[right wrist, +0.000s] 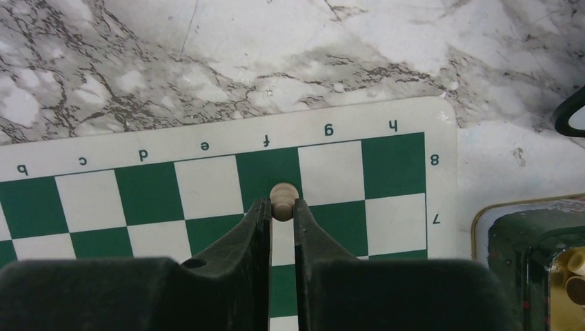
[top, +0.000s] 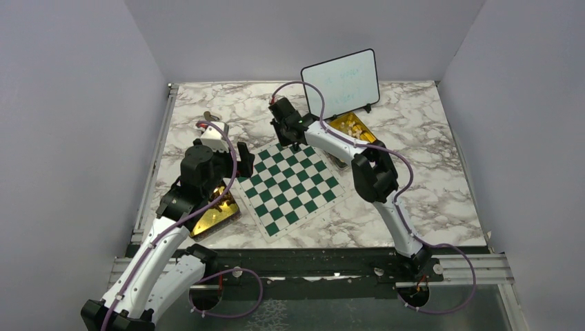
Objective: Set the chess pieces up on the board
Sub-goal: Place the chess piece on the chessboard.
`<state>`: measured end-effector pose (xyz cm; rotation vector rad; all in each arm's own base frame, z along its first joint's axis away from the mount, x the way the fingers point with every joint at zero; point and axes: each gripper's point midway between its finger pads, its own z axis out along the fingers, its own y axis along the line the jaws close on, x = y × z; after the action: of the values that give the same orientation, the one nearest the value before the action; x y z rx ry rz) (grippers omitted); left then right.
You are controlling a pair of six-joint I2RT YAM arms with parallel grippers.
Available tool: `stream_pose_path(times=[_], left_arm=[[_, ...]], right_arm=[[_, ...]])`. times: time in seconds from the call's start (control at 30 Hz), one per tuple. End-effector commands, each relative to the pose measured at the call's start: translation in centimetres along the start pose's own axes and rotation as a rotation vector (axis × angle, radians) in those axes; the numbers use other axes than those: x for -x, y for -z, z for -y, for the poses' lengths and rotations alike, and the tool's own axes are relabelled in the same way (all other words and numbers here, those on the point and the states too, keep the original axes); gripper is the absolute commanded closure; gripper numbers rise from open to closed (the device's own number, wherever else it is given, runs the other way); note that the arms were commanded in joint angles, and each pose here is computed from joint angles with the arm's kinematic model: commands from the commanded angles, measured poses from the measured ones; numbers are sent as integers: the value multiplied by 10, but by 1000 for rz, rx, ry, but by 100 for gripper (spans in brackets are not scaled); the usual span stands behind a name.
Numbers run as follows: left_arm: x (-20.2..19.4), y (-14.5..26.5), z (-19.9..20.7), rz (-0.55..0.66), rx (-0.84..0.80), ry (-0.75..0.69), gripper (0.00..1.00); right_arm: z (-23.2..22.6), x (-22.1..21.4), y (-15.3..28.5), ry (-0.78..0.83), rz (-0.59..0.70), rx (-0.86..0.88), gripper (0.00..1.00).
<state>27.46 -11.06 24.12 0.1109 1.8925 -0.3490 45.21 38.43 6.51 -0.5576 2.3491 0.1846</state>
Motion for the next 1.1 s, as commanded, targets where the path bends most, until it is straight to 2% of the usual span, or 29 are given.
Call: stream_pose_path(times=[0.0,1.07], left_arm=[[12,4,-1,37,8,-4,1],[15,8,-1,53,8,-4,1]], right_arm=[[-4,7,-4,13,46,-4,89],[-16,-13,-17,-17,-31,45,87]])
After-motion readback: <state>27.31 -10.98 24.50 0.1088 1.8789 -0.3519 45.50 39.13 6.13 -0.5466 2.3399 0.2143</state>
